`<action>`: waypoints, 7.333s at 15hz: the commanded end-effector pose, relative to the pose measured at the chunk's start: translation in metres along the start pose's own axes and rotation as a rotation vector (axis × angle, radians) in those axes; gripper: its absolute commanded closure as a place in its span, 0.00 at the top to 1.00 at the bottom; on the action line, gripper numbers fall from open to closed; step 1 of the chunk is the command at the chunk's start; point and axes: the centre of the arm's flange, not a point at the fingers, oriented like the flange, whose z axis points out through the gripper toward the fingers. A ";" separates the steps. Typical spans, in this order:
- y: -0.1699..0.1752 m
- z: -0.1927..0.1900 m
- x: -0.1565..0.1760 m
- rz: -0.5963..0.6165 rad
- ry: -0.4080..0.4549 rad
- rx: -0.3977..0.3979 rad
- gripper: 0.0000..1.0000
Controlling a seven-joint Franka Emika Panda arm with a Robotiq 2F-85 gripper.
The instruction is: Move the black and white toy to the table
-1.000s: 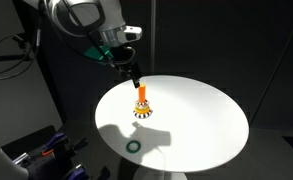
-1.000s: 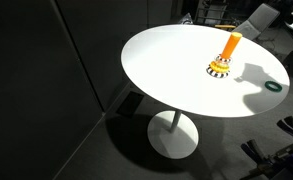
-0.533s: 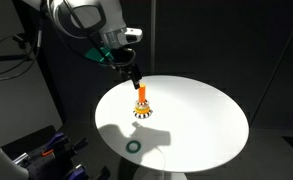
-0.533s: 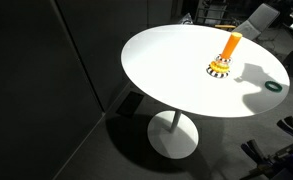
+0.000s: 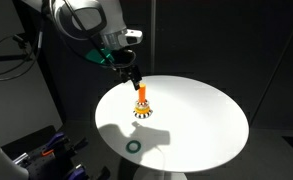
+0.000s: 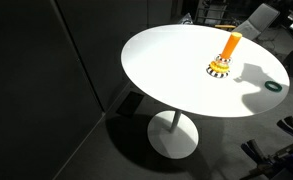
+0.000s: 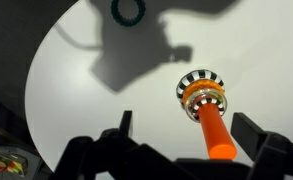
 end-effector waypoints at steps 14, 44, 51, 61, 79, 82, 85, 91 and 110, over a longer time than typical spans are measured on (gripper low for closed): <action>-0.057 0.100 0.021 -0.056 0.129 0.044 1.00; -0.089 0.190 0.049 -0.111 0.247 0.036 1.00; -0.089 0.189 0.051 -0.110 0.259 0.041 0.49; -0.088 0.160 0.055 -0.079 0.274 0.057 0.41; -0.046 0.043 0.085 0.171 0.360 0.079 0.41; -0.021 0.045 0.090 0.253 0.349 0.049 0.41; 0.006 0.050 0.089 0.323 0.337 0.006 0.41; 0.038 0.079 0.072 0.334 0.203 -0.077 0.41; 0.025 0.135 0.046 0.227 -0.222 -0.093 1.00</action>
